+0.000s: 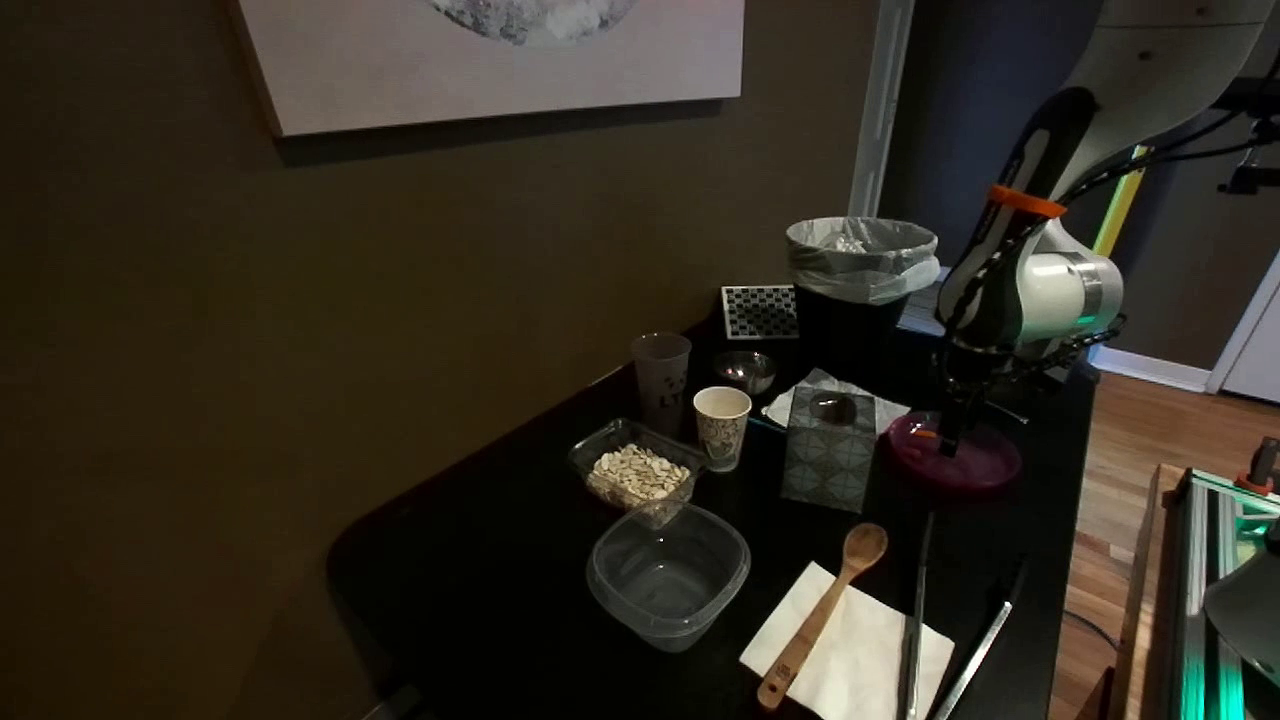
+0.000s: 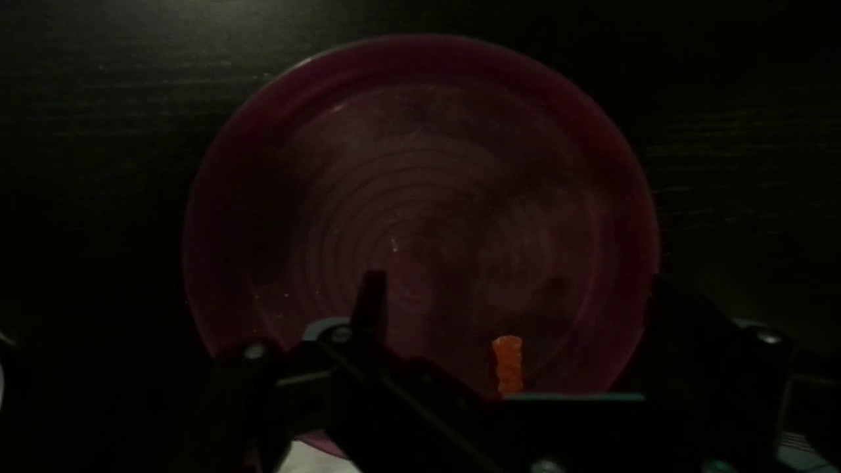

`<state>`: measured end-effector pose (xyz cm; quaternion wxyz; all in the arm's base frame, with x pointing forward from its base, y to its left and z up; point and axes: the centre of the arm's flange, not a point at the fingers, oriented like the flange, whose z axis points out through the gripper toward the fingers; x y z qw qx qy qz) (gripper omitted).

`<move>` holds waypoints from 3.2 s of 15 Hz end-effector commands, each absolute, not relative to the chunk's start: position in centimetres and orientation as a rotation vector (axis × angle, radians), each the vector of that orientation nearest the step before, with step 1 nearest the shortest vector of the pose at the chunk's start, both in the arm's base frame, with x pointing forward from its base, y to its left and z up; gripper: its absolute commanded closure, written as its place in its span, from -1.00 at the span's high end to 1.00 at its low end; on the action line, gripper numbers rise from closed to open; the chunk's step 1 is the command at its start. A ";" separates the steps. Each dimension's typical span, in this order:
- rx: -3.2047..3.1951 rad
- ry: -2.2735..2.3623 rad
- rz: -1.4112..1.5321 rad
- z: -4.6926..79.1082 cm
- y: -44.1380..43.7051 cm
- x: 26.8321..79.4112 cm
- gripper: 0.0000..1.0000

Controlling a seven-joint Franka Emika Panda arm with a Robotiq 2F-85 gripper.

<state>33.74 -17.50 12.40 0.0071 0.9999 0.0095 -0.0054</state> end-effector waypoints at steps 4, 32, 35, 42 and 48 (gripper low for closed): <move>3.102 -0.008 0.041 9.3 -19.0 34.9 1.00; 3.096 -0.037 0.234 9.8 -19.2 37.7 -0.67; 3.094 -0.027 0.296 11.9 -18.9 38.8 -0.58; 3.071 0.012 0.394 15.0 -18.7 41.3 -0.57; 3.104 -0.063 0.296 14.6 -19.1 39.3 -0.56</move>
